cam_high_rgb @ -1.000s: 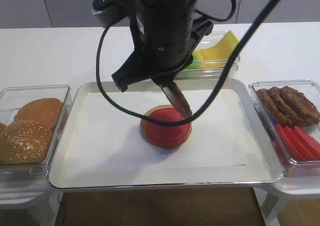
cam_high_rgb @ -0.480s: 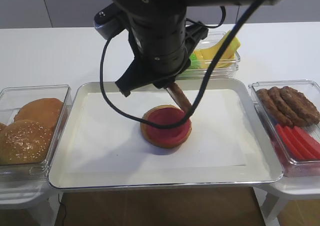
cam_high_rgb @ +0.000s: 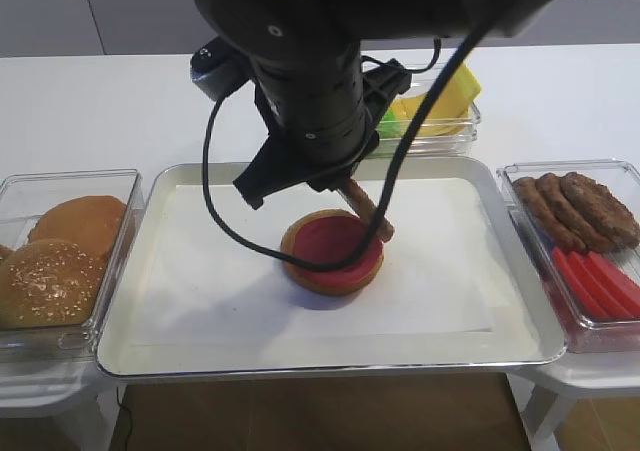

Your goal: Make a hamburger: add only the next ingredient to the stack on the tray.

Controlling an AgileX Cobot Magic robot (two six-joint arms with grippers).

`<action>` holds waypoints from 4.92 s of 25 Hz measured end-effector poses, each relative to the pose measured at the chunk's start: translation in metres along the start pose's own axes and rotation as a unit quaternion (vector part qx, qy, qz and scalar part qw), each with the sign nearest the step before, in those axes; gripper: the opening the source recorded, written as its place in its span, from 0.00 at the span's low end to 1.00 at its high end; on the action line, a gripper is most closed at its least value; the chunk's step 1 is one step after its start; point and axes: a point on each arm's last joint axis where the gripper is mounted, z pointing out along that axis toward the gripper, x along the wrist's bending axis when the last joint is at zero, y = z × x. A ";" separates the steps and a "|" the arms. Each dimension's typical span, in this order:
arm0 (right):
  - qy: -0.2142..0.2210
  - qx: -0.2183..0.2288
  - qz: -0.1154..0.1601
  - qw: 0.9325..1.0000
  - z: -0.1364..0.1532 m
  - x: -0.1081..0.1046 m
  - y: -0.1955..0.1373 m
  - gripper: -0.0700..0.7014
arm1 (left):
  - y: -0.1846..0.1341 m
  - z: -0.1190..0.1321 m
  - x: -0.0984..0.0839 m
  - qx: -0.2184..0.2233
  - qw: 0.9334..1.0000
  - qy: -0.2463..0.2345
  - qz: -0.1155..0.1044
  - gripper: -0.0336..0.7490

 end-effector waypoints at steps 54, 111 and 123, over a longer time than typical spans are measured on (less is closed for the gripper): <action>0.016 0.029 0.014 0.999 -0.003 0.005 0.005 0.34 | 0.000 0.000 0.000 0.000 1.000 0.000 0.000 0.41; 0.121 0.029 0.181 0.976 -0.017 -0.145 0.000 0.74 | 0.000 0.000 0.000 0.000 1.000 0.000 0.000 0.41; 0.081 -0.005 0.317 0.945 -0.040 -0.254 -0.050 0.74 | 0.000 0.000 0.000 0.000 1.000 0.000 0.000 0.41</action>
